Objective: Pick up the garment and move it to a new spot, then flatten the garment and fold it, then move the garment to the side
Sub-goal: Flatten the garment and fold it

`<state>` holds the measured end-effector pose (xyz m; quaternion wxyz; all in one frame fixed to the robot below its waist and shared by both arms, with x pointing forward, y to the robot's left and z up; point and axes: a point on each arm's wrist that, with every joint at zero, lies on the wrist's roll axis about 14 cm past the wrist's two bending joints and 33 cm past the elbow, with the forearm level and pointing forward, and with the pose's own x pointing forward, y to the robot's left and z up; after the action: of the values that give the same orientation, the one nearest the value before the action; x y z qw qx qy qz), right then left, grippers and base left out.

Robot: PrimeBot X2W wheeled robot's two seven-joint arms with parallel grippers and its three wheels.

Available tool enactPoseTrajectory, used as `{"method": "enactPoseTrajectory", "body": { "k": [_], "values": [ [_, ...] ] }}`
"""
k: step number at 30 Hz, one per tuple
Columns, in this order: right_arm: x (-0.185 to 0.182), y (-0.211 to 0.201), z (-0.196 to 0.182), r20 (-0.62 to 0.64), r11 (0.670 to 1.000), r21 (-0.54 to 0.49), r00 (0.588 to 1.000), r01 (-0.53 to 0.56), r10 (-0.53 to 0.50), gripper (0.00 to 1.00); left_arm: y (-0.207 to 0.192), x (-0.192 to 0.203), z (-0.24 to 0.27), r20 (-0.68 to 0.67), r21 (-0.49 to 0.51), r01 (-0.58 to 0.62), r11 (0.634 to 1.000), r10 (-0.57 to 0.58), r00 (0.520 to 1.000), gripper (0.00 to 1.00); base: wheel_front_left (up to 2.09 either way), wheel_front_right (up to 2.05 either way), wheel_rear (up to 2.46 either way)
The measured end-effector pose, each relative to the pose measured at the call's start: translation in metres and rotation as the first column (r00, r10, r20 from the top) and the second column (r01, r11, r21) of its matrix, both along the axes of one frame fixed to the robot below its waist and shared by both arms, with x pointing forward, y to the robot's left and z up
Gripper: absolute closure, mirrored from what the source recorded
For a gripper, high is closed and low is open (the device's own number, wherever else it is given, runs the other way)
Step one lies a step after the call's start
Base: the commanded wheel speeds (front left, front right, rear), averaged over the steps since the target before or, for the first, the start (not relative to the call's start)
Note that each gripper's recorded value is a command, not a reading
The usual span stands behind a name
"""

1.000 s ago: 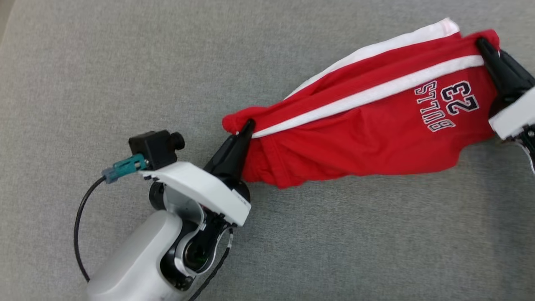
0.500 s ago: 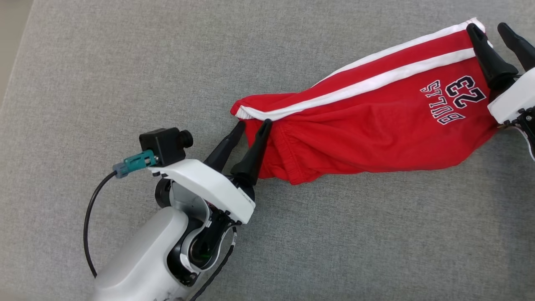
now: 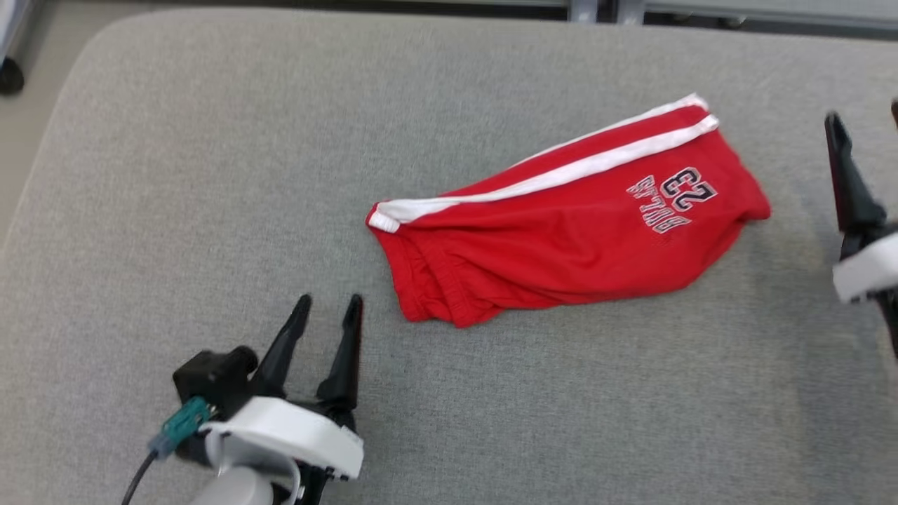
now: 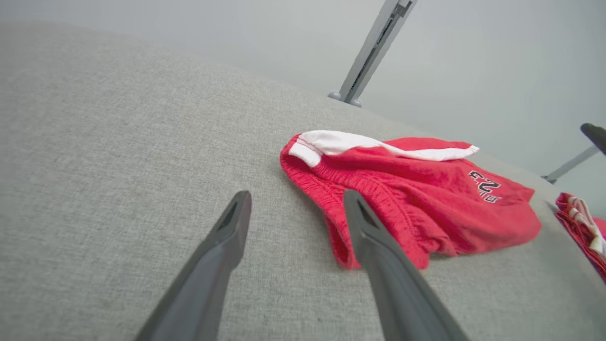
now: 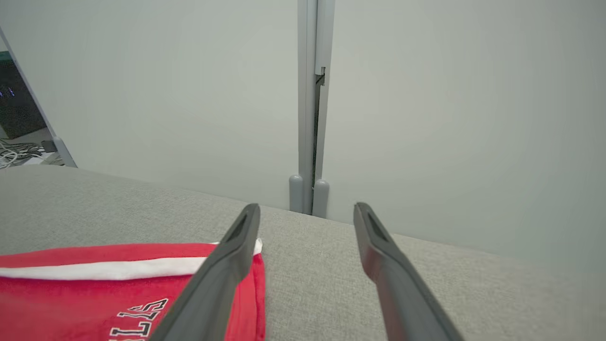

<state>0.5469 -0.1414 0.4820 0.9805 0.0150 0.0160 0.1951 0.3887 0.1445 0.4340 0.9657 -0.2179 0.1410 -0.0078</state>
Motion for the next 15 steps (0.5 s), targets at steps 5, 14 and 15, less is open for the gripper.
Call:
{"method": "enactPoseTrajectory", "body": {
  "k": [5,14,15],
  "values": [
    [-0.051,-0.027,-0.007,-0.008,0.995,-0.017,0.995,0.095,-0.095,0.0,0.01,-0.022,0.025,0.105,0.061,-0.061,0.996,0.055,0.993,0.0,0.0,0.0,0.0],
    [-0.117,-0.053,-0.016,-0.043,0.973,0.013,0.973,0.229,-0.228,0.0,0.015,-0.047,0.057,0.265,0.138,-0.104,0.985,0.065,0.962,0.0,0.0,0.0,0.0],
    [-0.118,-0.053,-0.015,-0.041,0.971,0.022,0.971,0.237,-0.236,0.0,0.014,-0.05,0.055,0.264,0.137,-0.101,0.985,0.062,0.963,0.0,0.0,0.0,0.0]
  ]
}}
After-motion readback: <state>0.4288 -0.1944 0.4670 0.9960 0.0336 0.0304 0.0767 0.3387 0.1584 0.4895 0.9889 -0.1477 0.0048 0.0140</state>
